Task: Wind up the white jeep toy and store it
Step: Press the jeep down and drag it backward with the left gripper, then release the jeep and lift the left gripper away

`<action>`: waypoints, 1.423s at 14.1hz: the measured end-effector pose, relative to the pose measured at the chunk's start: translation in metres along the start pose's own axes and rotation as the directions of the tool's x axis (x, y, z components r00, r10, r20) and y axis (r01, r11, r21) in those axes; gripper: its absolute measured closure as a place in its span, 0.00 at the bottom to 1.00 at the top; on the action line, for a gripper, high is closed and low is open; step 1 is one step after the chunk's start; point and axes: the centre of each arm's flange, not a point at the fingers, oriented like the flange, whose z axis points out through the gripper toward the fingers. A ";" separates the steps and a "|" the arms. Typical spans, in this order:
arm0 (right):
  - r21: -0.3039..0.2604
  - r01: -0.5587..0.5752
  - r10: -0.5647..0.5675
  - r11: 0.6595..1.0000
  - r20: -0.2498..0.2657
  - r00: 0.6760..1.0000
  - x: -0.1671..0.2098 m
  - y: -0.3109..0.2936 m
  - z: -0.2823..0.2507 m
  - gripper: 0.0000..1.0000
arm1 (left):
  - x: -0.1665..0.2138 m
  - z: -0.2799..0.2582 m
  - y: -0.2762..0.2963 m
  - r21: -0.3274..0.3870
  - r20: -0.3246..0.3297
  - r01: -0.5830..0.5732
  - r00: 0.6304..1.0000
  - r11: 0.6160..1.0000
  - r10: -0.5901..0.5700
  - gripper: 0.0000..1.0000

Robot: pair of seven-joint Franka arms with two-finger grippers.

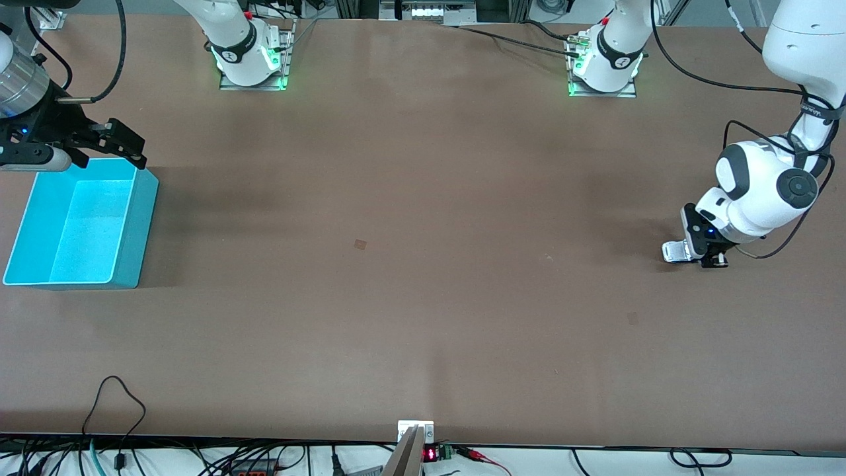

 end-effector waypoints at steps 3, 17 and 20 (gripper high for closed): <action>0.000 0.000 0.000 1.000 0.000 1.000 0.000 0.000 0.000 0.00 | -0.007 0.000 0.000 0.002 0.001 0.000 1.000 1.000 0.000 0.49; 0.000 0.000 0.000 1.000 0.000 1.000 0.000 0.000 0.000 0.00 | -0.023 0.004 0.001 0.000 0.002 0.002 1.000 1.000 -0.002 0.46; 0.000 0.000 0.000 1.000 0.000 1.000 0.000 0.000 0.000 0.00 | -0.021 0.026 0.003 -0.011 -0.004 0.001 1.000 1.000 -0.001 0.18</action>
